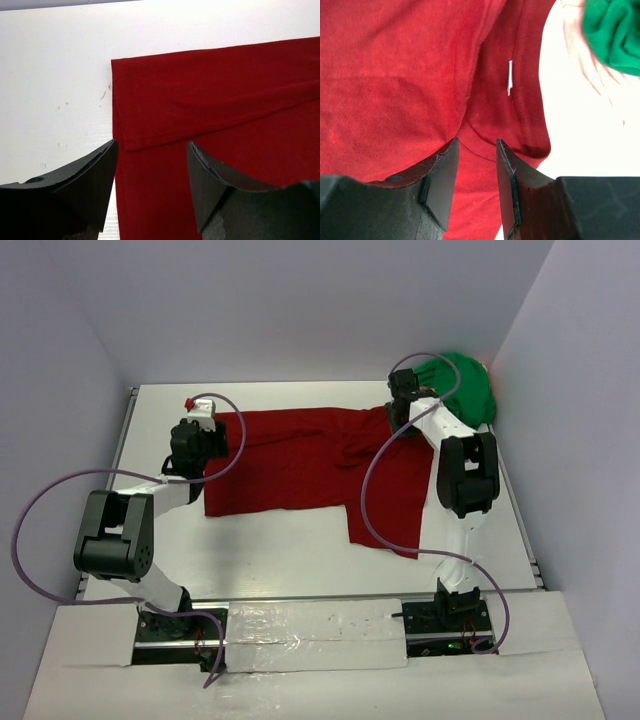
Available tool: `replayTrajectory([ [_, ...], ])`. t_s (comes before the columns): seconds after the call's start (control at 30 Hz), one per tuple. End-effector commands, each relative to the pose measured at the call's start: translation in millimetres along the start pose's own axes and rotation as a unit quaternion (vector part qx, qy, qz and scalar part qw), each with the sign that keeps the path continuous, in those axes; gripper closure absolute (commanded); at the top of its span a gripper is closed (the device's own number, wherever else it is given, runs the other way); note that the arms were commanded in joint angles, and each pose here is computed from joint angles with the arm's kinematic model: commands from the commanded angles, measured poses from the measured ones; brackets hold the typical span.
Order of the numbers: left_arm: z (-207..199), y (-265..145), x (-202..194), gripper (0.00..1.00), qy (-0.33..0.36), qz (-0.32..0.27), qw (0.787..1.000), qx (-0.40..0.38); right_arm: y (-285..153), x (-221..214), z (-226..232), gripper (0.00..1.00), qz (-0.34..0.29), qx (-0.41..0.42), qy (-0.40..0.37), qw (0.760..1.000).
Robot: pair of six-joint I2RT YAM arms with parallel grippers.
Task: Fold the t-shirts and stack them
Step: Fold the tshirt
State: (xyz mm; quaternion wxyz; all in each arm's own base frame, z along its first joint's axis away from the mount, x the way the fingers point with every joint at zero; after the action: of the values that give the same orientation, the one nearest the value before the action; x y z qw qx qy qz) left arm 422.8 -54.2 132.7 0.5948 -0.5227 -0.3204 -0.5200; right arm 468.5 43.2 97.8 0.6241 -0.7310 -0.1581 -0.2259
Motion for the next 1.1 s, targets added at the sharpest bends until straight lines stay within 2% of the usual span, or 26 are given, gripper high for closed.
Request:
replayTrajectory([
  [0.0,-0.5,-3.9,17.0,0.34,0.003,-0.026,1.000,-0.003,-7.9,30.2,-5.3,0.57,-0.052,-0.005,0.016,0.999],
  [0.33,-0.6,-4.1,16.0,0.34,0.005,-0.025,1.000,-0.004,12.5,43.0,5.1,0.58,-0.007,0.093,0.073,0.993],
  [0.57,-0.7,-3.4,15.7,0.34,0.005,-0.023,1.000,-0.004,23.1,50.4,-14.2,0.59,0.004,0.083,0.104,0.991],
  [0.87,-2.5,-1.3,16.1,0.34,0.006,-0.022,1.000,-0.006,25.9,36.5,-2.6,0.60,0.065,0.186,0.149,0.969],
  [1.07,-2.4,-1.6,16.0,0.34,0.006,-0.021,1.000,-0.005,27.3,39.1,-7.9,0.60,0.064,0.216,0.167,0.960],
])
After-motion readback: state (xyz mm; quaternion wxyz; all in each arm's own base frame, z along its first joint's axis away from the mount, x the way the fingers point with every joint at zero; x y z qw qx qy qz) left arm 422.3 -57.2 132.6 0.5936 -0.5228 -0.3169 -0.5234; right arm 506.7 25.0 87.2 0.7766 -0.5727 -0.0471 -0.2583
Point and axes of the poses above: each gripper's point midway between its finger pads, its own y axis out along the fingers, its own z axis along the line the jaws close on, x = y × z, the point moved 4 cm from there along -y, back along the fingers, and after that the axes turned 14 degrees about y, right-handed, at the moved point
